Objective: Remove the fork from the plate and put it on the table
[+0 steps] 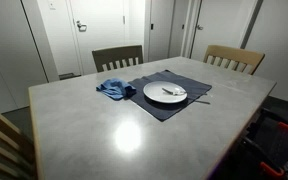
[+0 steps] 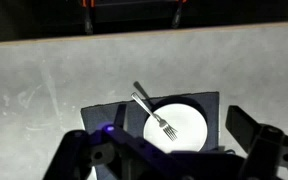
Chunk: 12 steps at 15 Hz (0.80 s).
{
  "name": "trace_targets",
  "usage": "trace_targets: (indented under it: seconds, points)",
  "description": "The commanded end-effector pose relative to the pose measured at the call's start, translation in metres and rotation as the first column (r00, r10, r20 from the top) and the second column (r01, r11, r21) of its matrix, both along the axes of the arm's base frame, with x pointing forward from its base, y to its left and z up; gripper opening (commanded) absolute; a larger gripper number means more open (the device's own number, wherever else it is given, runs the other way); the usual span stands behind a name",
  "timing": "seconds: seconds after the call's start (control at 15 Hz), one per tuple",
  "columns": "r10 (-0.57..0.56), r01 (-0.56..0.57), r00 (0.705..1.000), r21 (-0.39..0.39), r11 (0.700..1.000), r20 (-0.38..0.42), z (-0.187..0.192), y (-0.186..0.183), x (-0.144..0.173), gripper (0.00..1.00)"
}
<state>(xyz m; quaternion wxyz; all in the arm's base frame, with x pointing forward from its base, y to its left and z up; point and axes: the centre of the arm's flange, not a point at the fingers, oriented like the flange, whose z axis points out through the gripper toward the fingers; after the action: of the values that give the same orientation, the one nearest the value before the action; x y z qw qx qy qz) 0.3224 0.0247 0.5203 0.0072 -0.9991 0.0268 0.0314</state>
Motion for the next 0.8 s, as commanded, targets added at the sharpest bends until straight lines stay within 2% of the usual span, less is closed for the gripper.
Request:
trace_targets:
  seconds: [0.0,0.13,0.2,0.47,0.73]
  points:
    - [0.0,0.0,1.0,0.0,1.0,0.0,0.0,0.0,0.0,1.0]
    - [0.012,-0.012,1.0,-0.029,1.0,0.013,-0.002,0.001,0.002,1.0]
    - [0.035,-0.034,0.999,-0.075,0.997,0.011,-0.004,0.004,0.004,1.0]
    - [0.124,-0.116,0.991,-0.15,0.982,0.042,-0.009,0.013,0.016,1.0]
    - [0.182,-0.166,0.979,-0.162,0.973,0.094,-0.015,0.017,0.039,1.0]
